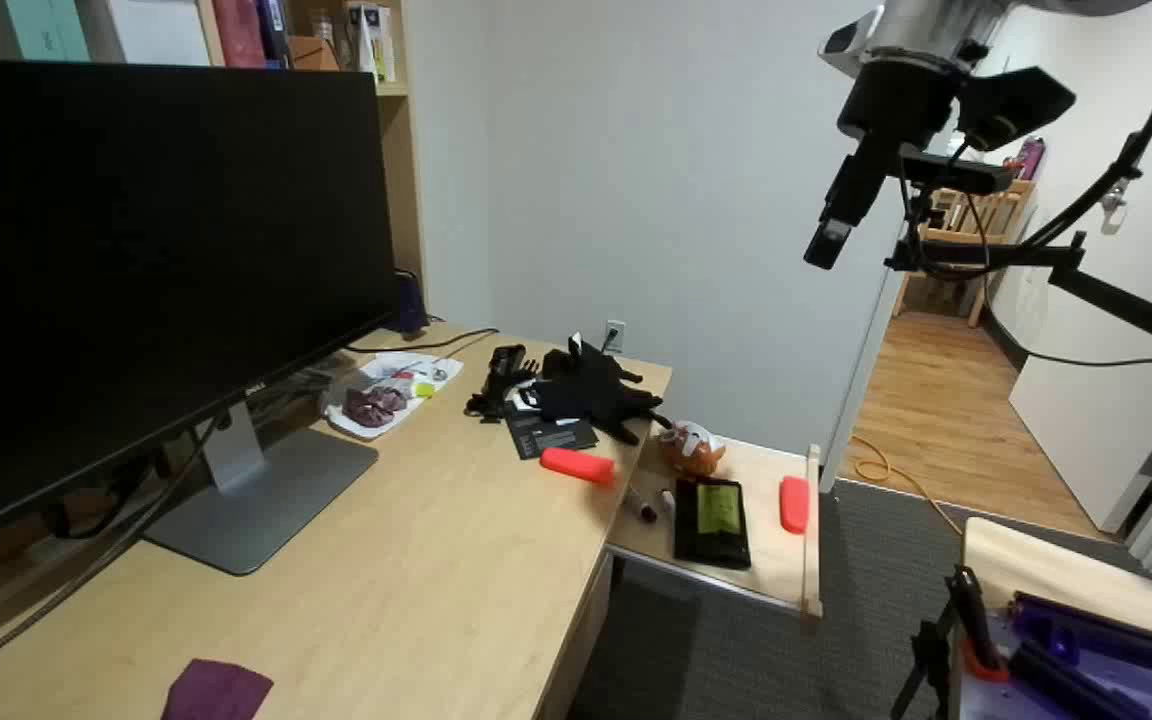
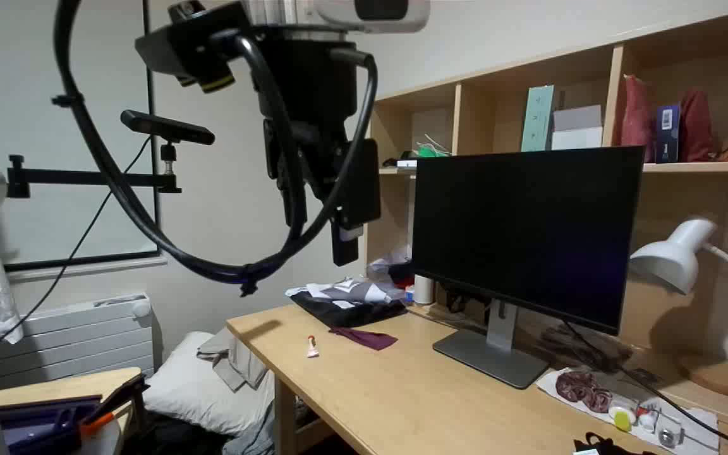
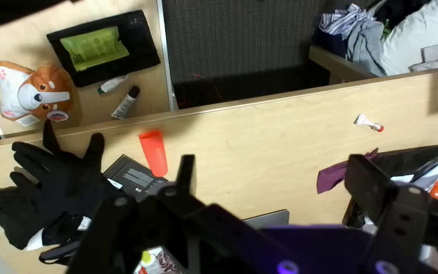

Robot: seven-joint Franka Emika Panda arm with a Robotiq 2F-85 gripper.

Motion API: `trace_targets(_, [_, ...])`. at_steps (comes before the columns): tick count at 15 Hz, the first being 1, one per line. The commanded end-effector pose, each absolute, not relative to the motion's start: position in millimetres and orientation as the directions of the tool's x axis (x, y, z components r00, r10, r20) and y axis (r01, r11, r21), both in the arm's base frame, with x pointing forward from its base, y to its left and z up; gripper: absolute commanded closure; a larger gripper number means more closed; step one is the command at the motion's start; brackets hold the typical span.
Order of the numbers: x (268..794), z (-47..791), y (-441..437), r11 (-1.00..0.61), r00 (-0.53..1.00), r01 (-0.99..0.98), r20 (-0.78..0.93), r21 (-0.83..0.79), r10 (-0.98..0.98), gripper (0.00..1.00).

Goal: Move the black gloves to the left then put the orange object in the drawer

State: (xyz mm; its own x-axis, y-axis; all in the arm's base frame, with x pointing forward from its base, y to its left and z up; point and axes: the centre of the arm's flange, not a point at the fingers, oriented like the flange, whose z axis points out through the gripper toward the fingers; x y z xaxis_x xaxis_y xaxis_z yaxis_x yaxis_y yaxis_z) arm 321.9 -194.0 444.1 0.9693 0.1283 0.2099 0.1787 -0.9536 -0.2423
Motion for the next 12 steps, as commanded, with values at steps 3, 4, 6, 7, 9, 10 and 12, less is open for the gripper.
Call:
trace_targets(3, [322, 444, -194, -0.954, 0.969, 0.179, 0.210, -0.242, 0.128, 0.00])
trace_targets(4, [322, 444, -194, -0.954, 0.969, 0.179, 0.210, -0.242, 0.128, 0.00])
trace_targets(6, [322, 444, -194, -0.954, 0.969, 0.179, 0.210, -0.242, 0.128, 0.00])
trace_targets(7, [322, 444, -194, -0.954, 0.969, 0.179, 0.210, -0.242, 0.128, 0.00])
trace_targets(9, [322, 446, -193, -0.956, 0.967, 0.184, 0.214, -0.229, 0.135, 0.00])
trace_targets(10, [324, 446, -193, -0.962, 0.966, 0.164, 0.233, -0.216, 0.113, 0.00])
trace_targets(12, [333, 445, -192, -0.973, 0.966, 0.140, 0.240, -0.185, 0.094, 0.00])
